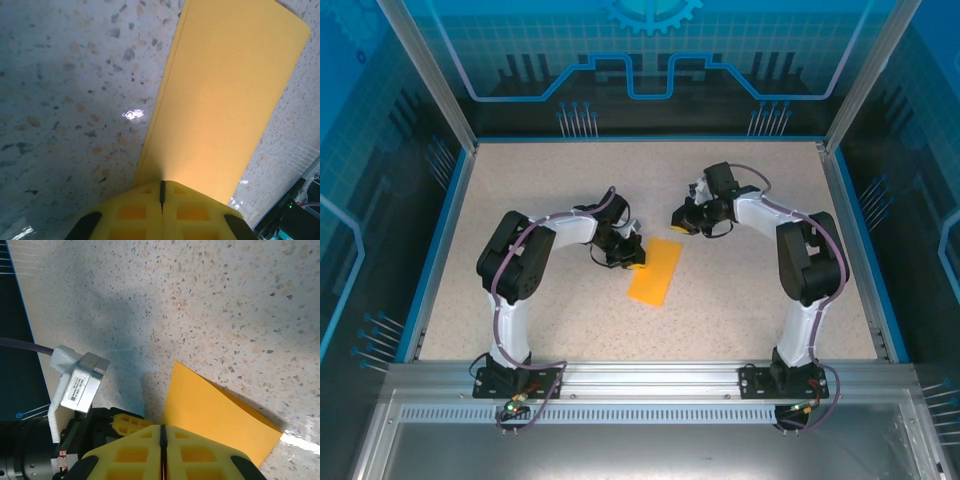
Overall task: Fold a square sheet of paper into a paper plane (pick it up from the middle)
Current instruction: Fold the square sheet of paper in half at the center of the table, then rotate the paper at the center of the table.
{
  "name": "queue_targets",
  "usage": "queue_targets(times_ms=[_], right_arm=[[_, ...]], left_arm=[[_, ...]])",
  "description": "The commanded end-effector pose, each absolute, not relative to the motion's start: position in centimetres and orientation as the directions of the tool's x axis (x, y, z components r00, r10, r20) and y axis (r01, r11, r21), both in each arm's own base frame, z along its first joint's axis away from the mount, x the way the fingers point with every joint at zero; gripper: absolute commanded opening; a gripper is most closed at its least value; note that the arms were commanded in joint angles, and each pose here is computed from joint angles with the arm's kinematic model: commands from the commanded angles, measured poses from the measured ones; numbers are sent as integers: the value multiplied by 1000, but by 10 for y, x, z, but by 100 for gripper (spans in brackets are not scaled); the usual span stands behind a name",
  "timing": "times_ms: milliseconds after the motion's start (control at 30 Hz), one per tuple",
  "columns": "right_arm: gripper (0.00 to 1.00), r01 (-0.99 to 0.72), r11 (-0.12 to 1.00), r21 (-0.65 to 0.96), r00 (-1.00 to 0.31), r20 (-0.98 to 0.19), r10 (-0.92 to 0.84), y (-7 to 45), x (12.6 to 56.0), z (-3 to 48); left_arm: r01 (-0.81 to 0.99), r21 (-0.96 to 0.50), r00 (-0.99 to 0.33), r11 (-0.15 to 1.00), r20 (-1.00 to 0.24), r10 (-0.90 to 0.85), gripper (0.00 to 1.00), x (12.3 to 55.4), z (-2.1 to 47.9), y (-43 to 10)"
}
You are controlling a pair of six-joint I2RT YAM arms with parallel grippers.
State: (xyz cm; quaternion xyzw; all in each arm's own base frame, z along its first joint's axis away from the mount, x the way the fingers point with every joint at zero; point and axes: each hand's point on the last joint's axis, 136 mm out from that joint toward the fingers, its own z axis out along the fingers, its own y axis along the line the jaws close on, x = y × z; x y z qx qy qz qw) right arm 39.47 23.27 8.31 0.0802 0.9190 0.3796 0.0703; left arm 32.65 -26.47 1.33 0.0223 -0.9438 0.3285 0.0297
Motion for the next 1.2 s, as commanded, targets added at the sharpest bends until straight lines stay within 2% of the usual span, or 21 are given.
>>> queue_targets(times_ms=[0,233,333,600,667,733,933,1167], right_arm=[[11,90,689,719,-982,-50,180,233,390,92],[16,48,701,712,-973,-124,192,232,369,107],[20,25,755,655,-971,-164,175,231,347,105],[13,25,773,634,-982,-127,137,257,304,73],[13,42,787,616,-982,-119,145,258,297,63],[14,32,750,661,-984,-113,141,271,291,60],[12,14,718,696,-995,-63,81,296,277,48],[13,14,750,661,-999,-22,39,300,255,29]], left_arm=[[-105,-524,-987,845,162,-22,0,305,-10,-250],[-92,-540,-989,837,146,-14,0,309,-4,-255],[-95,-544,-989,834,146,-17,0,313,-2,-257],[-89,-570,-995,817,95,-42,0,323,24,-261],[-77,-578,-996,812,77,-40,4,325,34,-262],[-66,-602,-998,796,56,-41,11,328,46,-266],[-38,-619,-999,785,5,-44,21,331,75,-266],[-112,-543,-983,832,-64,-174,23,336,81,-227]])
